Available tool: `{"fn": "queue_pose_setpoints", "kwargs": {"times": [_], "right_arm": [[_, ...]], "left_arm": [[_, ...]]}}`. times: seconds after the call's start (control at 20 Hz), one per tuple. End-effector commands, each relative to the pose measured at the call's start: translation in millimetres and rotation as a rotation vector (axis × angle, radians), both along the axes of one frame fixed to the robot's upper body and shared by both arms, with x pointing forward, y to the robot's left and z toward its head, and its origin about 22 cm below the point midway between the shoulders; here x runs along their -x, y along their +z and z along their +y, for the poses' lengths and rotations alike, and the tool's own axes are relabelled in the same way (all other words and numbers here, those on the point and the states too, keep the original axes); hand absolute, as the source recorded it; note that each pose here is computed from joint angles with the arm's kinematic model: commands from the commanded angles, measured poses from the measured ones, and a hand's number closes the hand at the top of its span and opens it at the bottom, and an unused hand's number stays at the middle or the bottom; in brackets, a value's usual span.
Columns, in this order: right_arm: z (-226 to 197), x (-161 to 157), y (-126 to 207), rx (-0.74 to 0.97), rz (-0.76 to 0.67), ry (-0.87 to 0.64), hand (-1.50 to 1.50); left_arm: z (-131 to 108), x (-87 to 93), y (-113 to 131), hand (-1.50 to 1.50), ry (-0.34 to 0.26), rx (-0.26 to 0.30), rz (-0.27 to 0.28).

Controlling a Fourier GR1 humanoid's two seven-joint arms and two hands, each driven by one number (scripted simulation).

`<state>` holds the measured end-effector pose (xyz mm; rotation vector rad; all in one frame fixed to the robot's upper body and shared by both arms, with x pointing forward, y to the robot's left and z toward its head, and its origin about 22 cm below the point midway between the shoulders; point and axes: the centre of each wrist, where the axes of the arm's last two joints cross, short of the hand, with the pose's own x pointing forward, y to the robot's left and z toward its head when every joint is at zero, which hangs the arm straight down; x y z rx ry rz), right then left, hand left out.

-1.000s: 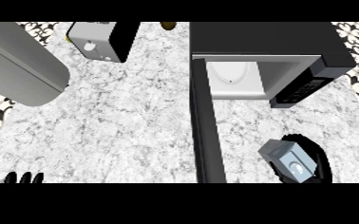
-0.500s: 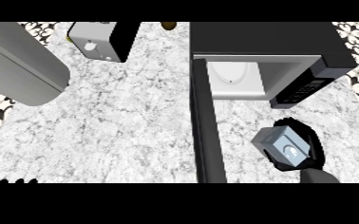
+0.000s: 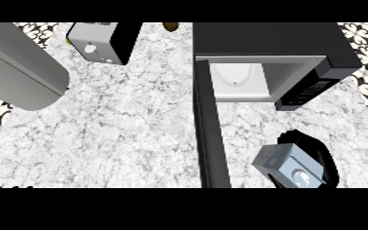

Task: Pick up the milk, place it into the microwave and close the microwave

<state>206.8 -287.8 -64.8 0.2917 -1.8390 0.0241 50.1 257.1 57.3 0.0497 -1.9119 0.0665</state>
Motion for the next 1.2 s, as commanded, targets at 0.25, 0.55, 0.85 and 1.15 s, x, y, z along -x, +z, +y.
{"fn": "queue_pose_setpoints", "kwargs": {"times": [0.25, 0.55, 0.85, 1.15], "right_arm": [[53, 22, 63, -0.061, 0.016, -0.045, 1.5], [92, 11, 74, -0.006, -0.021, -0.081, 1.5], [108, -32, 103, 0.042, -0.041, -0.149, 1.5], [115, -72, 75, 0.148, 0.018, -0.296, 1.5]], "left_arm": [[19, 15.7, -2, -1.5, 0.007, 0.016, -0.004], [26, 14.1, 7, -1.5, 0.018, 0.006, 0.0], [32, 10.5, -11, -1.5, 0.034, 0.01, 0.006], [40, 13.5, -8, -1.5, 0.017, -0.016, 0.03]]}}
